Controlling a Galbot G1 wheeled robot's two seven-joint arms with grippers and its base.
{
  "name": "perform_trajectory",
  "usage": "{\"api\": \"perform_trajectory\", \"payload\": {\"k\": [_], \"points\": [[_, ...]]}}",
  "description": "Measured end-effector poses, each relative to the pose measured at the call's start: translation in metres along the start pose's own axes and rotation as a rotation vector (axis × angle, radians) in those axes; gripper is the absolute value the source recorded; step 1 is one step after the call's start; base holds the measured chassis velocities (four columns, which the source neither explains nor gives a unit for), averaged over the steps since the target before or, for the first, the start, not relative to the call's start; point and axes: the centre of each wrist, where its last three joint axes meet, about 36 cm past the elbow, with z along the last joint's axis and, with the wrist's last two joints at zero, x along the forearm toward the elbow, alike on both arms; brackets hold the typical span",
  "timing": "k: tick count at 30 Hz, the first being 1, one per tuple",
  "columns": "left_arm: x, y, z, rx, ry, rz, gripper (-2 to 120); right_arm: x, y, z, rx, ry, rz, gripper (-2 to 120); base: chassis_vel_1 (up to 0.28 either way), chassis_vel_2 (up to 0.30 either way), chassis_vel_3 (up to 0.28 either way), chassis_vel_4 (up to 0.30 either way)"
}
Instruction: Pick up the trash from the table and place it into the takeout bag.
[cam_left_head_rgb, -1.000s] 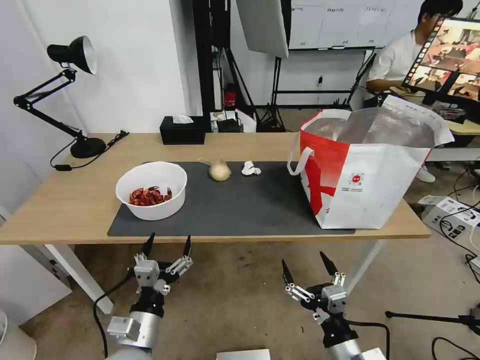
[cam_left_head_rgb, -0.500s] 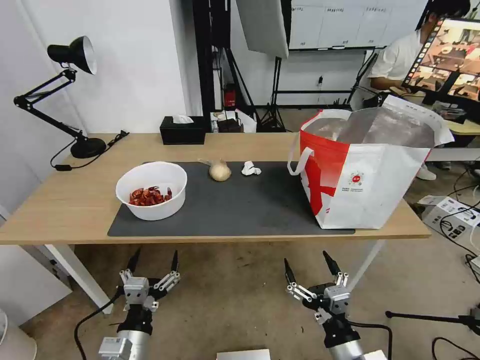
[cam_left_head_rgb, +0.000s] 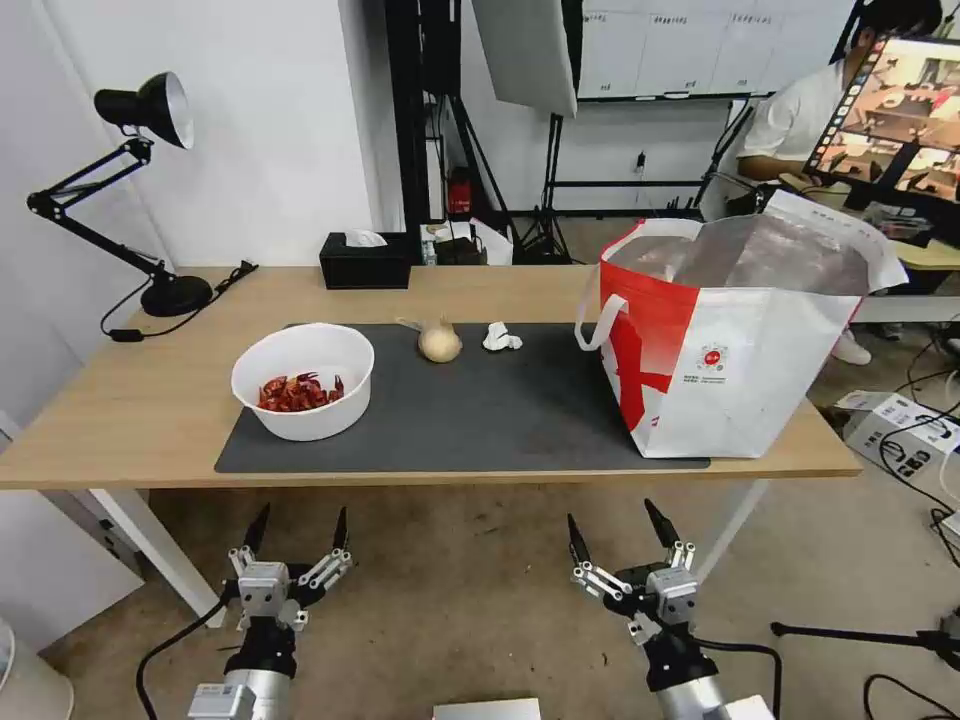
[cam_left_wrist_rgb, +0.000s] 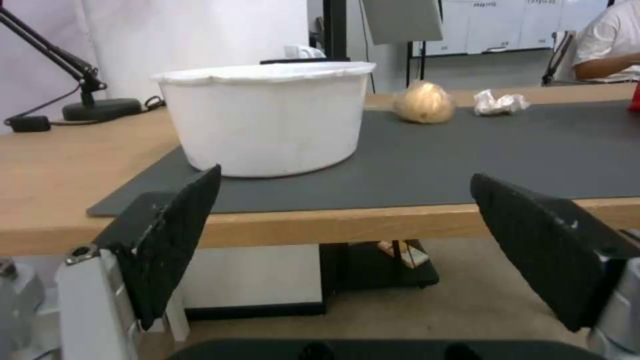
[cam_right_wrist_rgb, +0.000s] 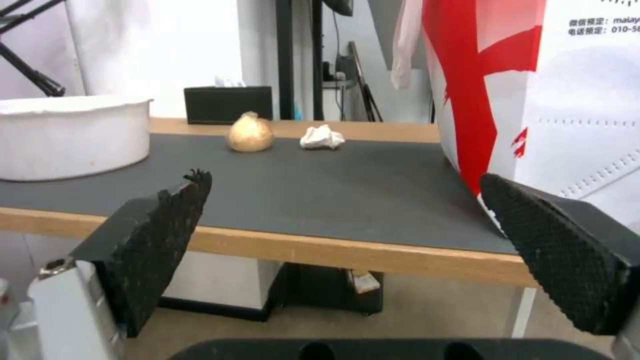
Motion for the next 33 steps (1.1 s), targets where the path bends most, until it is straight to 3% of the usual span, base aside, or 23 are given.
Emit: {"api": "perform_trajectory", "payload": {"k": [20, 33], "points": [[0.000, 0.002, 0.001, -0.011, 0.043, 0.015, 100, -0.012, 0.003, -0.002, -0.027, 0.013, -0.025, 100, 0.000, 0.000, 0.000, 0.000], [-0.002, 0.008, -0.002, 0.000, 0.036, 0.067, 100, -0.079, -0.007, -0.045, 0.008, -0.032, -0.188, 100, 0.000, 0.000, 0.000, 0.000]]}}
